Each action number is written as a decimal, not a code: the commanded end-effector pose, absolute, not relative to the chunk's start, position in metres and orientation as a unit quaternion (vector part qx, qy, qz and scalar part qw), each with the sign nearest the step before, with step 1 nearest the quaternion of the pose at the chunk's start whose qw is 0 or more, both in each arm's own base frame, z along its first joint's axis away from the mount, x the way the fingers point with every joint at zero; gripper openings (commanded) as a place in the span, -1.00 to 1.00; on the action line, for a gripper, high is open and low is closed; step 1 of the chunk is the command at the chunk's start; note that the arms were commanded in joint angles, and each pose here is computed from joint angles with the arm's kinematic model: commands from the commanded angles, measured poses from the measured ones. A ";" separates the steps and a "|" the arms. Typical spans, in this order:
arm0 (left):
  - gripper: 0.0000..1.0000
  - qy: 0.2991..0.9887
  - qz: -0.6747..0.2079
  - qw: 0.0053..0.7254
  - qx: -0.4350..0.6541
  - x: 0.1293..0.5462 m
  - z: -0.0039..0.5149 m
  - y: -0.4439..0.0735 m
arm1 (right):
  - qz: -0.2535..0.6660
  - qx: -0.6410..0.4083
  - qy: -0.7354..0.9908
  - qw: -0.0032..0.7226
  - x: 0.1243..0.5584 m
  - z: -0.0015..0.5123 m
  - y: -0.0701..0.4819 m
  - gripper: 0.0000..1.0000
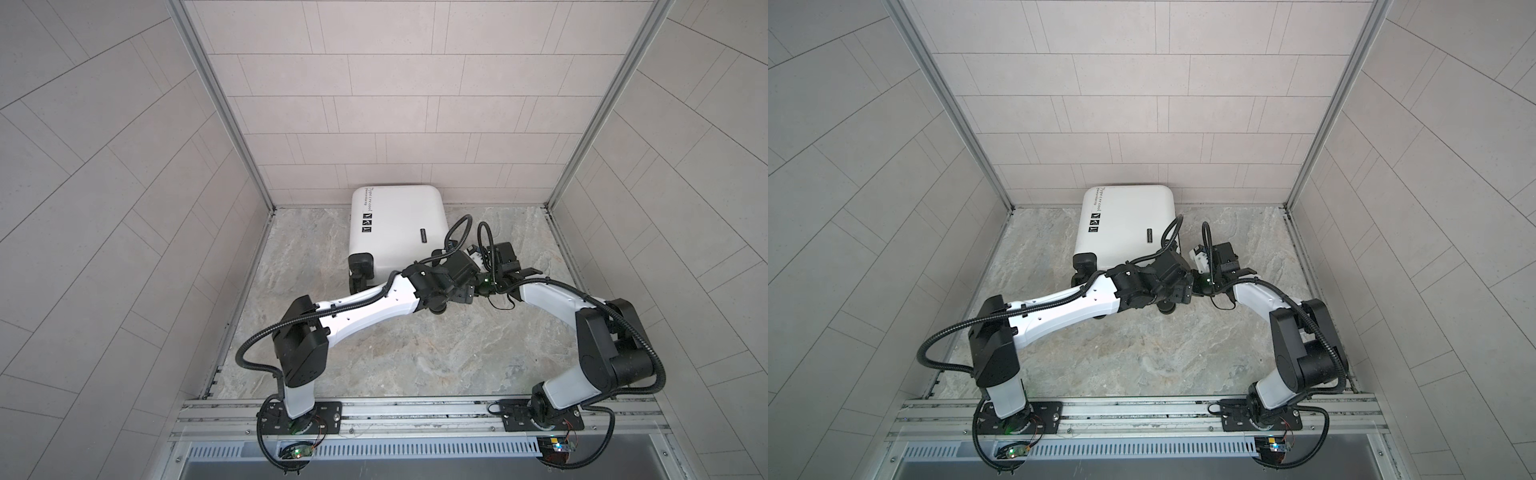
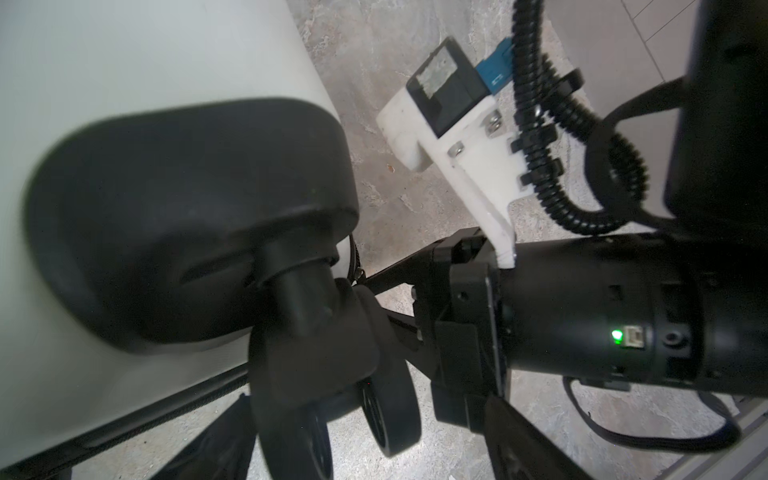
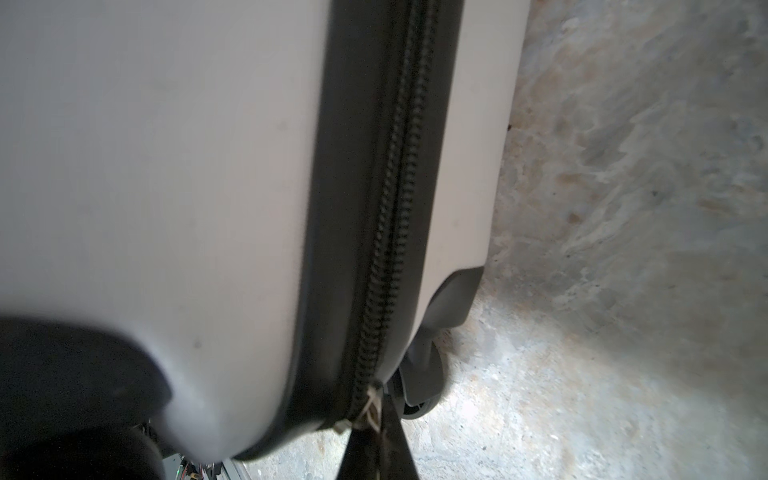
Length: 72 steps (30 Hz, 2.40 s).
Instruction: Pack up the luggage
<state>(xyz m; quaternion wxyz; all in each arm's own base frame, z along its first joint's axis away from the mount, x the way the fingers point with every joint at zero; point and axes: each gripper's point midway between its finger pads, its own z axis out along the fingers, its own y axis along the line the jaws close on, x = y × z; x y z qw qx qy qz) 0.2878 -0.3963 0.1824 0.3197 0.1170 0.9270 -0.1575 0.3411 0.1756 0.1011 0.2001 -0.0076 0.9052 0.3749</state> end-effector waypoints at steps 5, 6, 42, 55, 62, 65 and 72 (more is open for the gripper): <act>0.54 0.921 -0.158 0.343 0.093 0.298 0.184 -0.401 | 0.327 0.036 0.919 0.219 0.360 0.074 0.152 -1.00; 0.50 0.921 -0.157 0.345 0.091 0.299 0.184 -0.400 | 0.328 0.038 0.919 0.217 0.360 0.073 0.151 -1.00; -1.00 0.932 -0.156 0.287 0.158 0.256 0.193 -0.362 | 0.270 0.018 0.934 0.234 0.367 0.103 0.133 -1.00; -1.00 0.929 -0.183 0.273 0.171 0.232 0.200 -0.347 | 0.249 0.015 0.938 0.241 0.378 0.115 0.136 -1.00; -1.00 0.926 -0.190 0.279 0.170 0.222 0.206 -0.332 | 0.235 0.032 0.940 0.246 0.390 0.115 0.132 -1.00; -1.00 0.925 -0.187 0.284 0.170 0.219 0.208 -0.322 | 0.225 0.039 0.941 0.251 0.397 0.116 0.129 -1.00; -1.00 0.927 -0.153 0.298 0.167 0.214 0.208 -0.290 | 0.213 0.060 0.941 0.257 0.412 0.117 0.121 -1.00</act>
